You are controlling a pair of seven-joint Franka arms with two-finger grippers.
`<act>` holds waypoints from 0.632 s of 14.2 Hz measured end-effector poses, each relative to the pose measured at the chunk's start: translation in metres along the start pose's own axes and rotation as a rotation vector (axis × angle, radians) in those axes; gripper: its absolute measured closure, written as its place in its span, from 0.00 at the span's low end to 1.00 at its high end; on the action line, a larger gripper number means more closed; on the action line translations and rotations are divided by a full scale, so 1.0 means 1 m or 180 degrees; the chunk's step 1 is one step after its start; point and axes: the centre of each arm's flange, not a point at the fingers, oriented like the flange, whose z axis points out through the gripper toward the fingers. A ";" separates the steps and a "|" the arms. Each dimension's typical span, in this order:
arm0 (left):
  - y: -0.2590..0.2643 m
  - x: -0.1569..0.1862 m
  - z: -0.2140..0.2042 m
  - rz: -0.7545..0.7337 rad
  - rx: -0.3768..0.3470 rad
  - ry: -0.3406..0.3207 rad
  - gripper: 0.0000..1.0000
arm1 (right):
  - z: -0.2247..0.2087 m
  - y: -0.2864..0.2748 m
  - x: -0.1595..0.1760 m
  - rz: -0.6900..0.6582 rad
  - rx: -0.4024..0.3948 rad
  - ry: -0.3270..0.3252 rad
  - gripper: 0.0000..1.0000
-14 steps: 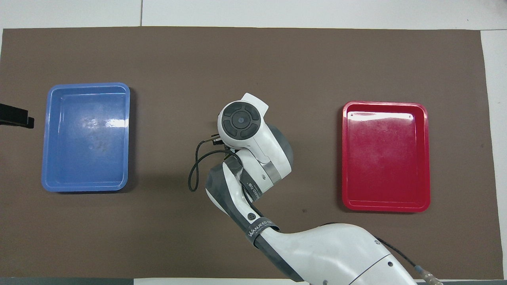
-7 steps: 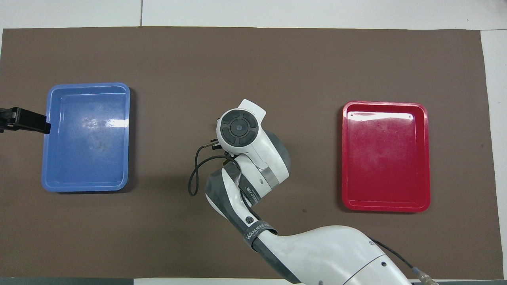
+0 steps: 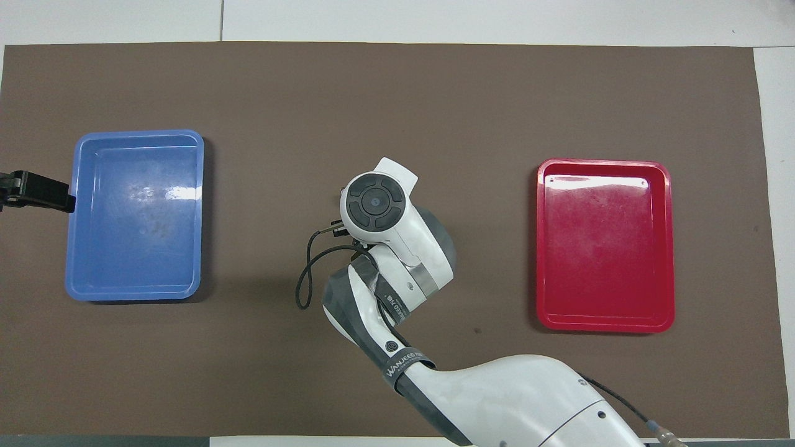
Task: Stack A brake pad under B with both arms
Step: 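Lower the large pad onto the small pad and open the right gripper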
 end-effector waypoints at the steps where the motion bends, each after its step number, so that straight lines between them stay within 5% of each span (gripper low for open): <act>1: 0.000 0.000 0.000 0.0000 0.0000 0.0000 0.00 | 0.004 -0.002 -0.003 -0.0013 -0.0009 -0.0026 0.58; 6: 0.000 0.000 0.000 0.0001 0.0000 -0.0001 0.00 | 0.006 -0.005 -0.008 -0.0033 -0.0013 -0.0052 0.56; 9: 0.000 0.000 0.000 0.0001 0.0000 -0.0002 0.00 | -0.007 -0.004 -0.005 -0.0021 -0.0011 -0.0052 0.28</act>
